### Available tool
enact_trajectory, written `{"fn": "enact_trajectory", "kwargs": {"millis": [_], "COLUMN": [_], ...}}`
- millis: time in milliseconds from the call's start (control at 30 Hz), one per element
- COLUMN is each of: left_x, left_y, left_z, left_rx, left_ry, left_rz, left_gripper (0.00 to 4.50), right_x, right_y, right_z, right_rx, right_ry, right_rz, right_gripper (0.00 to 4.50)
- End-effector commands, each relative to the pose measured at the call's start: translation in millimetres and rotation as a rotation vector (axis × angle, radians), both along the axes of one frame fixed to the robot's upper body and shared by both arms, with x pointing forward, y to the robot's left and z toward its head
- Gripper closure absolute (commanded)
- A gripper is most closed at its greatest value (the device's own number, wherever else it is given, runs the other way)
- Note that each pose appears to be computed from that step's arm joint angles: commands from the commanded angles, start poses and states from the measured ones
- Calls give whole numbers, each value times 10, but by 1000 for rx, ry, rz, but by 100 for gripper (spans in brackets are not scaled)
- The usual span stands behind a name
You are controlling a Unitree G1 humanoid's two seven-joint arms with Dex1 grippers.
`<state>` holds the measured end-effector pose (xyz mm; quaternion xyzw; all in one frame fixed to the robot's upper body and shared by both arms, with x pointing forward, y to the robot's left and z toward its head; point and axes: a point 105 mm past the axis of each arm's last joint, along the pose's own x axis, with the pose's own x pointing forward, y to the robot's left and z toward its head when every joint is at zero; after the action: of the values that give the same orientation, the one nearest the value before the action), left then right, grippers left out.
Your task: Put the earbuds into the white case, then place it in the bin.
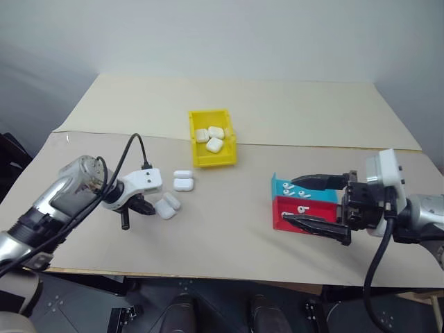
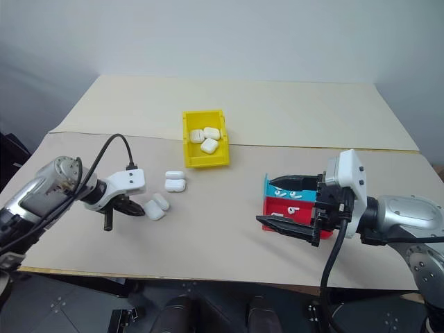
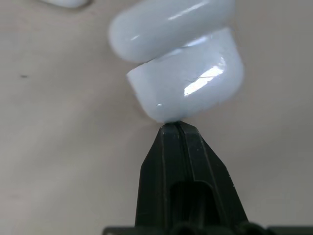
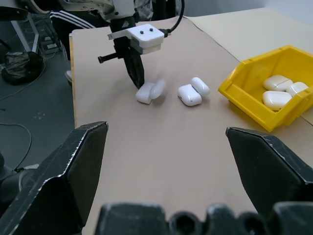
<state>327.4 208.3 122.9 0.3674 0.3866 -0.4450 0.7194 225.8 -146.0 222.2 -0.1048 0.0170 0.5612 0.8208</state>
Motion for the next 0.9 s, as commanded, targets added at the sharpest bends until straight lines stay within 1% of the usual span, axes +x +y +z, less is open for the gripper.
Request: {"fn": "enact_trajectory", "kwargs": {"millis": [33,267,400,500,567,667,733,800,900], "left_x": [132,101,24,9,-15,-117,-179,-230,-255], "left_y": [24,19,166,290,314,283,250,190,112], "left_z": [77,97,192,382,546,712,733,696,659], "left_rx": [9,13,44,49,21,-32,-37,-28,-31], "left_ry": [-67,-55,-59,-115,-143,-127,-113,-100,-92], "left_rz": [35,-11,-46,-73,-89,-129,-162,-195,-211], "left_gripper": [449,449,449,395,327,231,166,94,6], "right_x": [-62,-88,-90,-88,-76,-47,-33,-11,-1], "right_y": [30,23,19,18,18,26,36,49,51], "right_z": [84,85,85,81,81,90,103,124,137], "right_rx": [0,2,6,8,8,4,4,6,6], "right_ry": [-40,-37,-31,-27,-26,-30,-34,-38,-40], "right_rz": [20,18,13,16,18,27,42,53,62], "right_gripper": [0,0,0,0,0,0,0,0,0]}}
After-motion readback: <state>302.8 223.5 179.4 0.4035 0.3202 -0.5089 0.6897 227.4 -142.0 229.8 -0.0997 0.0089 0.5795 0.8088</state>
